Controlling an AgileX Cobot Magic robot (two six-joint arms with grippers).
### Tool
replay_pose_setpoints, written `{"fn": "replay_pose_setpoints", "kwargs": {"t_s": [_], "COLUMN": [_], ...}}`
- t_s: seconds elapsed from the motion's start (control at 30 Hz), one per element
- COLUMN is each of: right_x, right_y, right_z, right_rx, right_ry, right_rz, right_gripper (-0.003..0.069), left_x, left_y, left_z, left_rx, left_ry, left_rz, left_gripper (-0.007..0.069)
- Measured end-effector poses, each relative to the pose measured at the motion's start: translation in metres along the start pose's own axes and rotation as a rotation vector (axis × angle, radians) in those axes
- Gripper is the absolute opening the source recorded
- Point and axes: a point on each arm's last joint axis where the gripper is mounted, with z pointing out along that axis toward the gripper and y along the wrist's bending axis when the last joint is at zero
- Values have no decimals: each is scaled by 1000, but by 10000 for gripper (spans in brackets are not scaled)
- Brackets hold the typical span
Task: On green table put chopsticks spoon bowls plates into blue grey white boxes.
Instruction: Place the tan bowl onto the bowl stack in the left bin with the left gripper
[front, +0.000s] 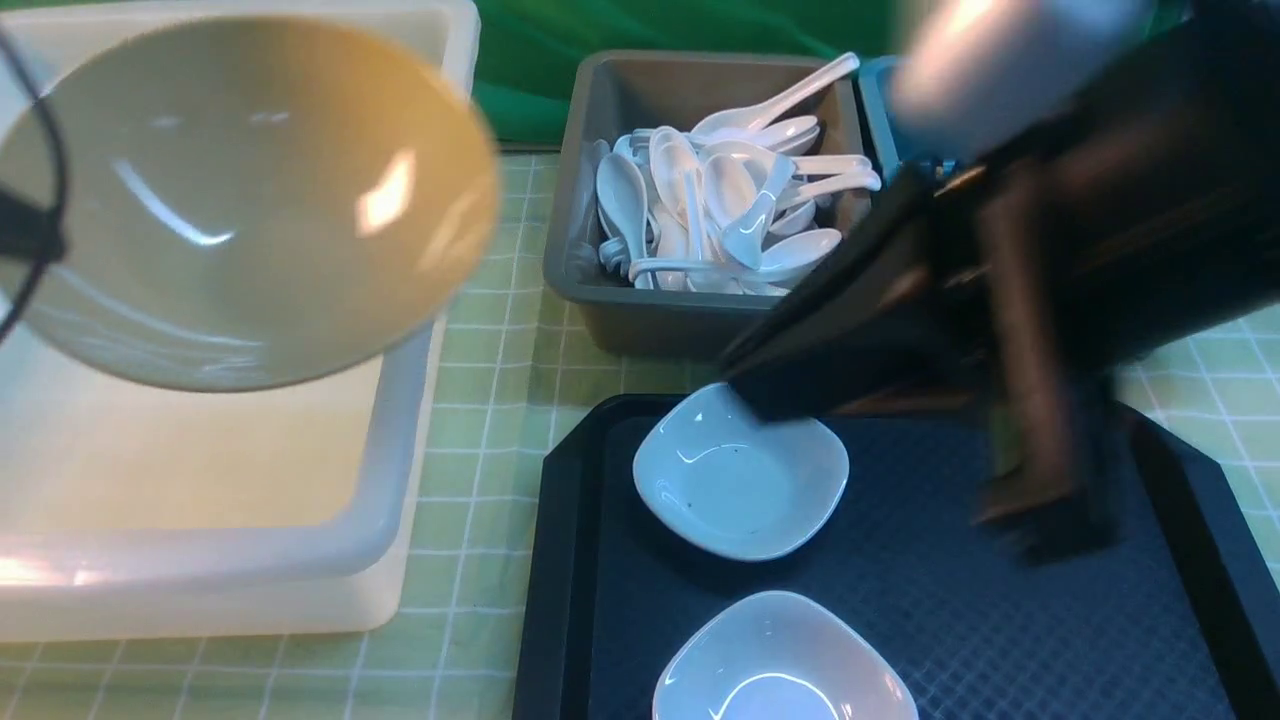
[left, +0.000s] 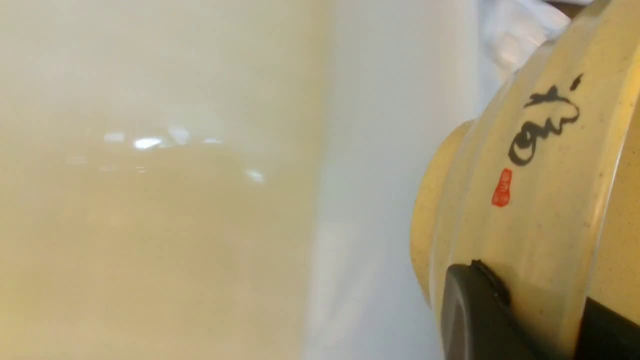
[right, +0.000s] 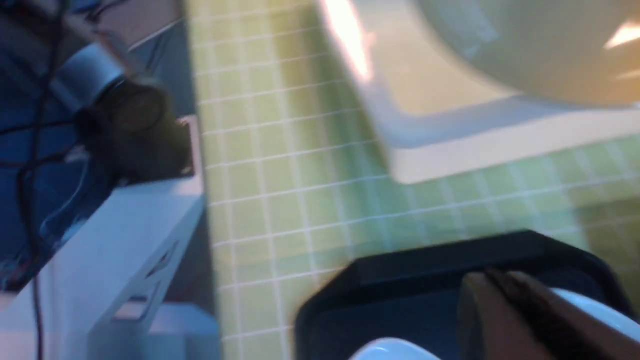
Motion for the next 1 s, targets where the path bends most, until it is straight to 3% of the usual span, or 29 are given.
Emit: {"fn": "replay_pose_setpoints", "kwargs": {"t_s": [0.1, 0.33, 0.83, 1.0], "right_x": [-3, -4, -4, -4], "right_y": [3, 1, 1, 1], "right_z": [20, 21, 21, 21], "right_rx": [-40, -30, -26, -25], "right_ry": [41, 47, 45, 46], "right_rz": [-9, 5, 49, 79], "right_gripper": [25, 25, 37, 43], "left_x": [-9, -9, -7, -5], "left_y": [30, 71, 54, 56], "left_z": [13, 34, 90, 90], "left_rx": [-73, -294, -440, -469], "left_ry": [21, 140, 250, 253], "left_rz": [-92, -179, -152, -209], "left_gripper": [17, 17, 22, 89]}}
